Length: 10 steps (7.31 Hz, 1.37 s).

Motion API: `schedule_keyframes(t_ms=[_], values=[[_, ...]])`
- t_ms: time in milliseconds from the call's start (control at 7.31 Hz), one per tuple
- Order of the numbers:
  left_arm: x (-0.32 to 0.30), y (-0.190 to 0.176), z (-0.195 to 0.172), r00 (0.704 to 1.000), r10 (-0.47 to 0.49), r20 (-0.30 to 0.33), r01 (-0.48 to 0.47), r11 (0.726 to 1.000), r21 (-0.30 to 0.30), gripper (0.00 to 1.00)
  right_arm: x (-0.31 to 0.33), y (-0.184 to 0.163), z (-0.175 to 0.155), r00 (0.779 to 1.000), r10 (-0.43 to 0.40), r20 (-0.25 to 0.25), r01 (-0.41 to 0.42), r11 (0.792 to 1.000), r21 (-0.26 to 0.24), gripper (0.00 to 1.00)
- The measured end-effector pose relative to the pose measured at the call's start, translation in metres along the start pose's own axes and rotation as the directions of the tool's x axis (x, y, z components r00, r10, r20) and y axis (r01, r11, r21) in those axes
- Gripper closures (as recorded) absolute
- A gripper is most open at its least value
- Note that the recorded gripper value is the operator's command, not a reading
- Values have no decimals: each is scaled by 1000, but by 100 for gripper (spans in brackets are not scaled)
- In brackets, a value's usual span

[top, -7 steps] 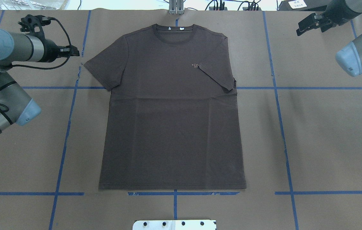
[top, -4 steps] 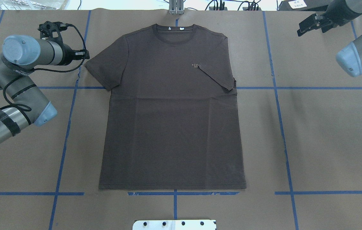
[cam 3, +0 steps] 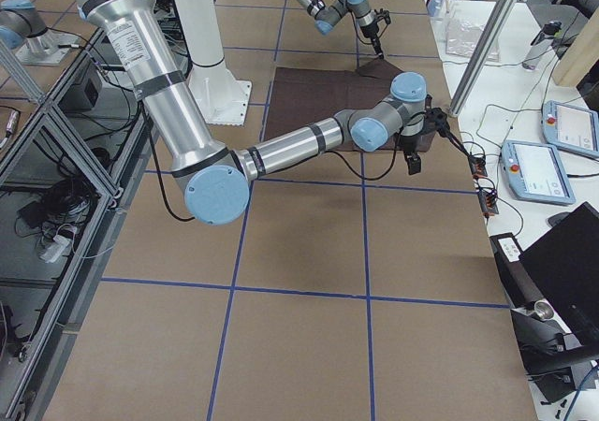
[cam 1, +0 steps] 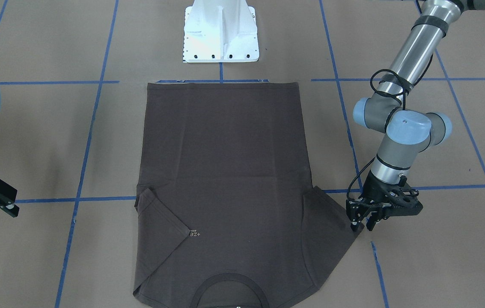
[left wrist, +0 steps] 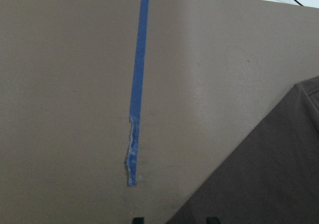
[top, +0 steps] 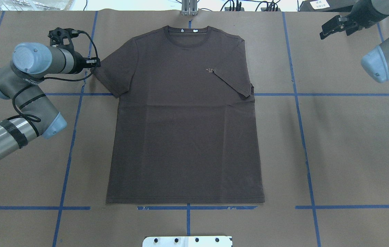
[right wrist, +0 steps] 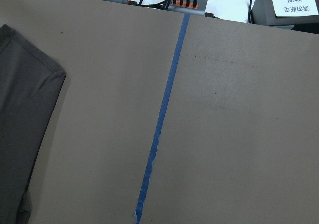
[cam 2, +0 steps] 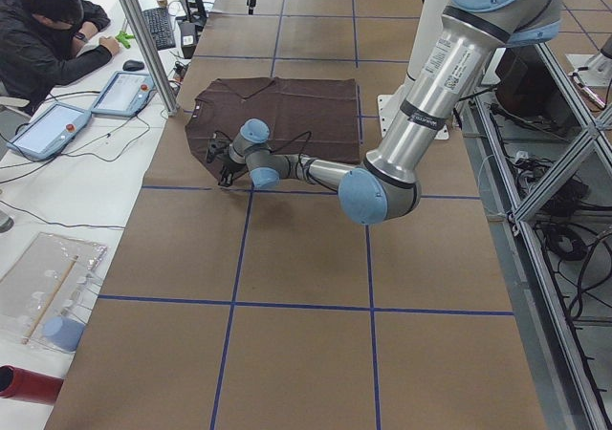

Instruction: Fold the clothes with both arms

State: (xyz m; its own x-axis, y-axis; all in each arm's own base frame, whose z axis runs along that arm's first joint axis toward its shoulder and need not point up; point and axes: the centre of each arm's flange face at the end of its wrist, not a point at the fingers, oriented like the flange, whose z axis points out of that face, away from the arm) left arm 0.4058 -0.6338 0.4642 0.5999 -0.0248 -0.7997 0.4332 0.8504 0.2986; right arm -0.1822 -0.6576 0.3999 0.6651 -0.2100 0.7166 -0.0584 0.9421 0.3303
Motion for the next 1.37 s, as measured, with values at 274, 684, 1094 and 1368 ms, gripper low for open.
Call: schedule_keyframes(t_ms=[274,684,1094,1368], values=[[0,3,2,1000,4,3,-4,1000,-5,54,0,0,0,1000,0,-1,0,1000,-1,0],[0,4,3,1000,8,11,-9,1000,5,100,1,0,1,1000,0,-2,0,1000,0,0],[9,11,5,1000,18,11,-18,1000,11,100,1,1,1,1000,0,-3,0,1000,-1,0],[34,3,0,1000,15,-1,-15,1000,13,100,2,1,1,1000,3,-3,-3,1000,-1,0]])
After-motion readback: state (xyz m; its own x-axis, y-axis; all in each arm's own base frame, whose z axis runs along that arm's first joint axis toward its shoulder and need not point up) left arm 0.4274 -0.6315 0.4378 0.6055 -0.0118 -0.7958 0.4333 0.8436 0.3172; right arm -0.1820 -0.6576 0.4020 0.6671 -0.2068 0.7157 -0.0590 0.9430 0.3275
